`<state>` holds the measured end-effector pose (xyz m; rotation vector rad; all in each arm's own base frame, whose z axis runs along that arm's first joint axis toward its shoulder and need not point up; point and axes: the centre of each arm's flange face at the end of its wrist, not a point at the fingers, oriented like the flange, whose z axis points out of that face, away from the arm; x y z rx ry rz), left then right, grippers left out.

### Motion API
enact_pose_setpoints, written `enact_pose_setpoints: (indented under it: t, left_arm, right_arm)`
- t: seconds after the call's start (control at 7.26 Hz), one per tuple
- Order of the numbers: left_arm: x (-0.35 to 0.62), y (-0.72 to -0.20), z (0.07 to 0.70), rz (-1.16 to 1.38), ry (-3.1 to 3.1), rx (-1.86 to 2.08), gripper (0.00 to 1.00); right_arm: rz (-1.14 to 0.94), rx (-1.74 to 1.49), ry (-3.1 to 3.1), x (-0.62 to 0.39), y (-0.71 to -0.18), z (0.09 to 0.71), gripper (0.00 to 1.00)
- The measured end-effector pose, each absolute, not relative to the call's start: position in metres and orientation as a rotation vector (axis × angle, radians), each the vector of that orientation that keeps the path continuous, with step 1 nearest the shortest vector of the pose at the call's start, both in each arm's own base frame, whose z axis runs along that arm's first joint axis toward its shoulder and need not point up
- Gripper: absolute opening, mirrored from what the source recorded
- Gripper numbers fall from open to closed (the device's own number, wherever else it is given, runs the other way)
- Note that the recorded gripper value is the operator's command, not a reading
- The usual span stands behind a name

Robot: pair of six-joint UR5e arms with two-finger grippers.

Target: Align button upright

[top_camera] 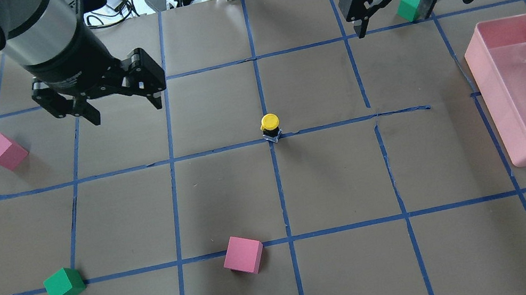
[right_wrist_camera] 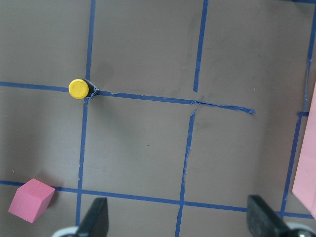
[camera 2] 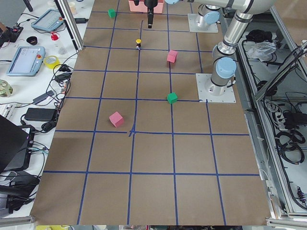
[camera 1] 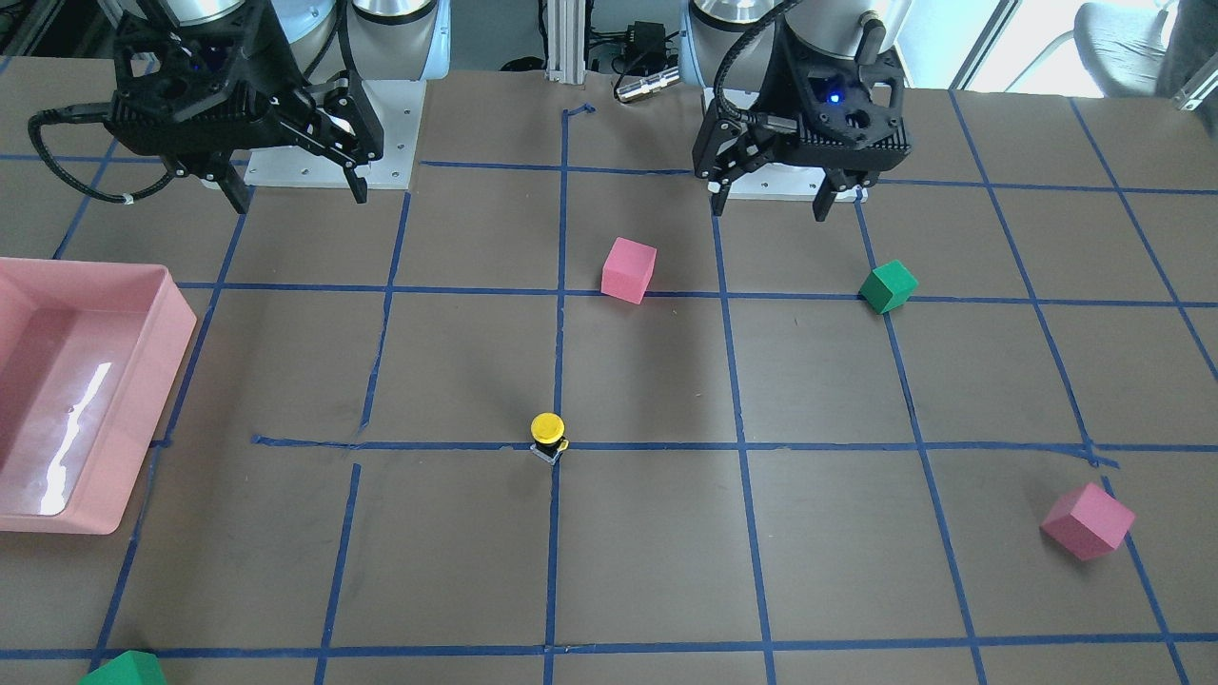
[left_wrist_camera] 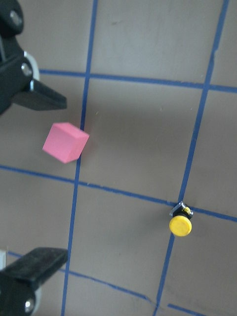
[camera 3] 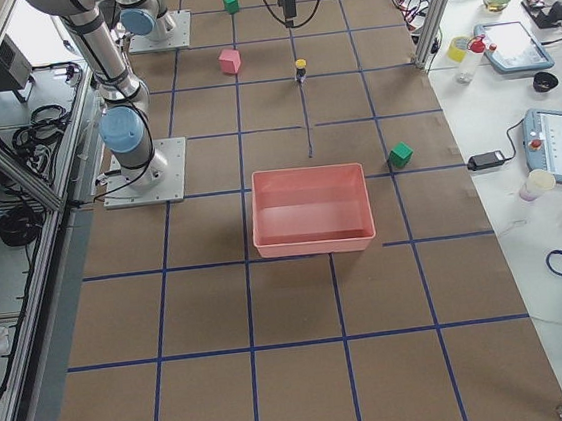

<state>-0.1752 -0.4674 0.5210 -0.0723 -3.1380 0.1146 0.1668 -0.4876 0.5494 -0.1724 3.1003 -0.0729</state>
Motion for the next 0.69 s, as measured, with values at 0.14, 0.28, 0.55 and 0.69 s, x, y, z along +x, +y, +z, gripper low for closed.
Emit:
enact_pose_setpoints:
  t: [0.14,0.28,0.55,0.69]
  left_arm:
    - [-0.157,-0.476,0.526,0.15,-3.162,-0.163,1.0]
    - [-0.147,-0.482,0.527,0.162,-3.162,-0.193,1.0]
    - [-0.142,-0.485,0.528,0.167,-3.156,-0.202,1.0]
    - [-0.141,-0.485,0.527,0.167,-3.155,-0.201,1.0]
  right_arm:
    - [-0.075,-0.172,3.1,0.167,-0.488,0.55,1.0]
    - [-0.075,-0.171,3.1,0.167,-0.487,0.55,1.0]
    - [-0.073,-0.169,3.1,0.167,-0.487,0.55,1.0]
    - [-0.075,-0.169,3.1,0.167,-0.487,0.55,1.0]
